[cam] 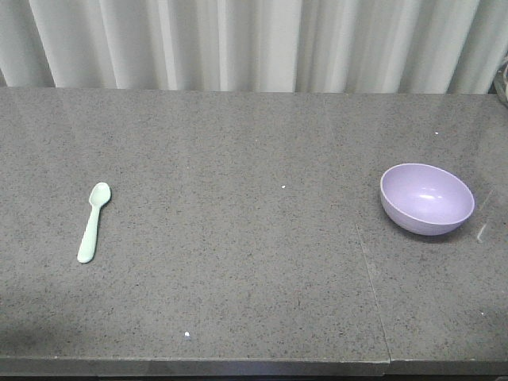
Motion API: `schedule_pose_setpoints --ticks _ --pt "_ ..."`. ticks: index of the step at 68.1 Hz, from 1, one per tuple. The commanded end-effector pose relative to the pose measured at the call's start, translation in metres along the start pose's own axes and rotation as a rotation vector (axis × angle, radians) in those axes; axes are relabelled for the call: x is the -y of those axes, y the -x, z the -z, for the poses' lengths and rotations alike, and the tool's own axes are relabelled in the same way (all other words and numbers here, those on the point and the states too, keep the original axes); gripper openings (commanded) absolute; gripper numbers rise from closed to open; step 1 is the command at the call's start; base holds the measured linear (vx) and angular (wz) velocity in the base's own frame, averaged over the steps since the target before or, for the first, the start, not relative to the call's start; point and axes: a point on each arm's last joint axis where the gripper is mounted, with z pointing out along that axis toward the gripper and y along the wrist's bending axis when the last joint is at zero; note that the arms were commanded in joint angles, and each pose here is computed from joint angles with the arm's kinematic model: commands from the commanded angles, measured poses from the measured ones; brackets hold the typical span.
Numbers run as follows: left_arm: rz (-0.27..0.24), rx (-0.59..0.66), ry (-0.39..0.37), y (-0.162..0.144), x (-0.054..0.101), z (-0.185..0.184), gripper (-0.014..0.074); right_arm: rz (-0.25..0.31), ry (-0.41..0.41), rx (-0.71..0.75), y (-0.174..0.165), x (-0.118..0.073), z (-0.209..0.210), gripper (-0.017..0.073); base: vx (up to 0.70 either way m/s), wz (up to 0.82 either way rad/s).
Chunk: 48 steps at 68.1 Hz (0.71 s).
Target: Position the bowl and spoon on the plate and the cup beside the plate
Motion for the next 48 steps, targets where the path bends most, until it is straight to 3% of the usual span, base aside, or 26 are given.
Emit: schedule_pose_setpoints --ticks 1,14,25,33,48 --pt "0.002 0.067 -0.026 0.009 0.004 0.008 0.014 0.008 -0.01 0.086 0.011 0.002 0.008 0.0203 0.0 0.0" --pt "0.0 0.065 -0.022 0.009 0.003 0.008 0.0432 0.009 -0.011 0.088 0.011 0.002 0.008 0.0435 0.0 0.0" --pt "0.0 0.069 -0.023 0.01 0.004 0.008 0.0625 0.009 -0.011 0.088 0.011 0.002 0.008 0.0529 0.0 0.0" --pt "0.007 0.066 -0.035 0.01 0.005 0.008 0.064 0.007 -0.008 0.088 0.011 0.001 0.008 0.0527 0.0 0.0" --pt "0.013 0.001 -0.047 0.031 0.012 -0.01 0.0578 0.0 -0.004 0.095 0.011 0.001 0.008 0.0524 0.0 0.0"
